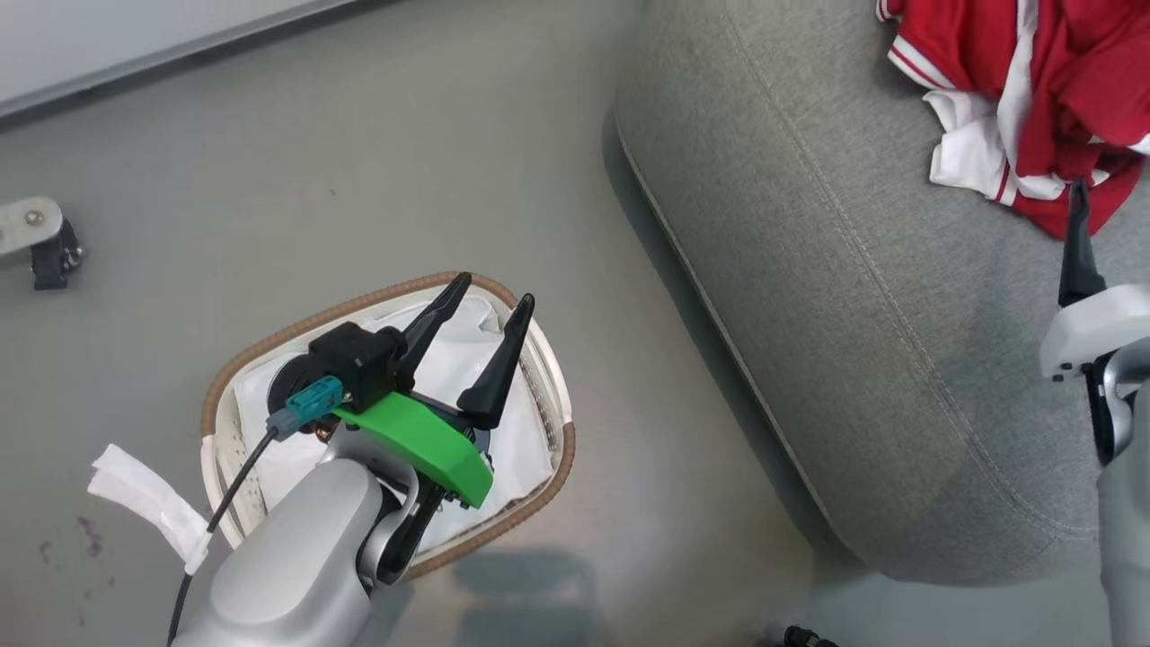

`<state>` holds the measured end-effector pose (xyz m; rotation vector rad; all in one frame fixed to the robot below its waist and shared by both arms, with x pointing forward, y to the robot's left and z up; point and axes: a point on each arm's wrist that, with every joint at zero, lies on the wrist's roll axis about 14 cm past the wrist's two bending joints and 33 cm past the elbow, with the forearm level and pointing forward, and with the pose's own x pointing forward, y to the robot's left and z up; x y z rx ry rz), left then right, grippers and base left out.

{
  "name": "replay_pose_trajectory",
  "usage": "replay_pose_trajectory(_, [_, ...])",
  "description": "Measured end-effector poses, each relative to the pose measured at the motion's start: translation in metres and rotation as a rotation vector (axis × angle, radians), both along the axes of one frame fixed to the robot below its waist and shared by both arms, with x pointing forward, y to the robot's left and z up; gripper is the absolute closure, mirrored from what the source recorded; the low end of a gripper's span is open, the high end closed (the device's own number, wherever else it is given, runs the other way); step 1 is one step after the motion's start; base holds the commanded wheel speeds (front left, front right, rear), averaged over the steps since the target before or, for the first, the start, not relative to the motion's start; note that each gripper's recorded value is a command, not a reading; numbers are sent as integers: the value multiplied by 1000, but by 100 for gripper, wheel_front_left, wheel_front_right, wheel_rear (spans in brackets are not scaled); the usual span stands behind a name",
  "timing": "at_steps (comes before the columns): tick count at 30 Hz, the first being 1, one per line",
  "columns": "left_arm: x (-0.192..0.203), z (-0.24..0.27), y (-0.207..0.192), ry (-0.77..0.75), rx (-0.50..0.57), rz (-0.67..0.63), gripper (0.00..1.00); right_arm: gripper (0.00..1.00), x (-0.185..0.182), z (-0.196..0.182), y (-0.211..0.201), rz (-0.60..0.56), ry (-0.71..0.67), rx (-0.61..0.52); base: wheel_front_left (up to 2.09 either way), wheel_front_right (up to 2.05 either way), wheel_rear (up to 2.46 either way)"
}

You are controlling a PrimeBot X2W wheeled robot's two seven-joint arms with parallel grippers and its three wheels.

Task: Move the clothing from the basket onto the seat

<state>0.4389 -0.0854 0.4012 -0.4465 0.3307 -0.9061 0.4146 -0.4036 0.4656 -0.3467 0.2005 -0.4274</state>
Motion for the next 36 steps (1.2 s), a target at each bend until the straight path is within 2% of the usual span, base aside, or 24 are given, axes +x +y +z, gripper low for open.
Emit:
replay_pose_trajectory(4, [0,16,9,-32,4,52,0,0,-8,9,21,39,-63,50,0,0,0])
replay_pose_trajectory(10, [2,34,34,-72,16,157,0,0,4,27,65,140,-164,131,0,0,0])
replay_pose_trajectory(19, [12,47,105,-123,80,389,0,0,36,50,141,326,-265,238,0,0,0])
replay_pose_trajectory(28, [1,56,180,-159,159,630,0,0,39,65,195,454,-304,306,0,0,0])
replay_pose_trajectory(36, [-37,49,236,-167,286,778,0,0,15,49,215,477,-273,395,0,0,0])
